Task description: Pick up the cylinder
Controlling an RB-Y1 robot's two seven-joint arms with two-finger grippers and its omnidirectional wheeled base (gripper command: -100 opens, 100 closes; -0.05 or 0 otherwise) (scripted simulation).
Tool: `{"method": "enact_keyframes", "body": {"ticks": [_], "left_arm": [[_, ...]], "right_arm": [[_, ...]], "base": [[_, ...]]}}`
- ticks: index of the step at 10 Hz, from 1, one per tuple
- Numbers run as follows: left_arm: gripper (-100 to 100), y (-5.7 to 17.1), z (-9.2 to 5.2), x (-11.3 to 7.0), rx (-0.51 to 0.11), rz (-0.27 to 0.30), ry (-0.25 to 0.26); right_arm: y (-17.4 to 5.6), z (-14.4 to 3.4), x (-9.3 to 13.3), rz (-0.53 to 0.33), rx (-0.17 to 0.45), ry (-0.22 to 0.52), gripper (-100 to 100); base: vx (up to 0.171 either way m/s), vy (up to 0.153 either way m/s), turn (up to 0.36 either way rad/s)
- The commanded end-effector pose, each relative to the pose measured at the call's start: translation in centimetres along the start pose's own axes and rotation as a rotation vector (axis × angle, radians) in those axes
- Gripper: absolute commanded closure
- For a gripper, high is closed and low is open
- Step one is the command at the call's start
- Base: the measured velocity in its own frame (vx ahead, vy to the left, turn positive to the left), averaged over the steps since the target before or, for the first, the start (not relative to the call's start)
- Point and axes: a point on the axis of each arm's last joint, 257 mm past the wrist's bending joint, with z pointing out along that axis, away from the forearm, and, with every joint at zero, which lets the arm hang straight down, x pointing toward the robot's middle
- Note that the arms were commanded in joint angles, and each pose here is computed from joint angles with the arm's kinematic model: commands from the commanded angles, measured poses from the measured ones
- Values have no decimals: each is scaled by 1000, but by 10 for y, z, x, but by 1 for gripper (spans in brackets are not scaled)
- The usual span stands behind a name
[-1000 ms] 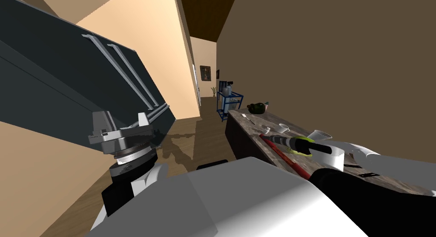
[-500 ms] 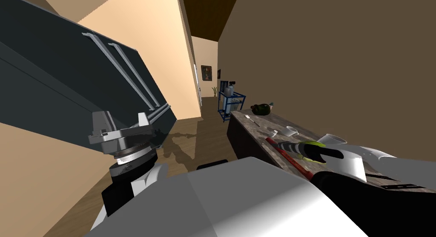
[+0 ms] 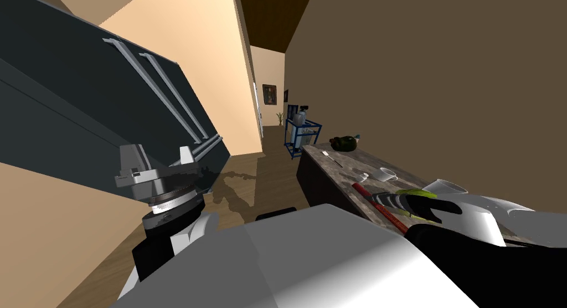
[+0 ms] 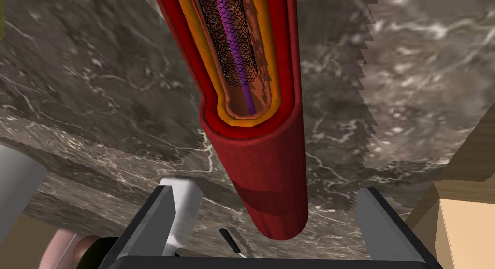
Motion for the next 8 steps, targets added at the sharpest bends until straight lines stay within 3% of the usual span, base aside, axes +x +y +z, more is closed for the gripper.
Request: {"method": "enact_keyframes", "body": {"ticks": [1, 2, 3, 4, 5, 7, 8], "left_arm": [[0, 0, 0, 0, 0, 0, 0], [0, 0, 0, 0, 0, 0, 0], [0, 0, 0, 0, 0, 0, 0], [0, 0, 0, 0, 0, 0, 0], [0, 0, 0, 0, 0, 0, 0], [0, 0, 0, 0, 0, 0, 0], [0, 0, 0, 0, 0, 0, 0]], "right_arm": [[-8, -2, 13, -12, 18, 32, -100], [-21, -10, 40, -28, 48, 94, -100], [-20, -8, 33, -30, 46, 80, -100], [-21, -10, 40, -28, 48, 94, -100], [-31, -19, 67, -41, 74, 154, -100], [-31, -19, 65, -41, 73, 151, -100], [-40, -29, 91, -51, 95, 208, -100]], "base": [[66, 42, 1], [70, 45, 23], [59, 35, 8], [27, 11, 2], [47, 19, 27], [35, 15, -1], [49, 10, 19]]}}
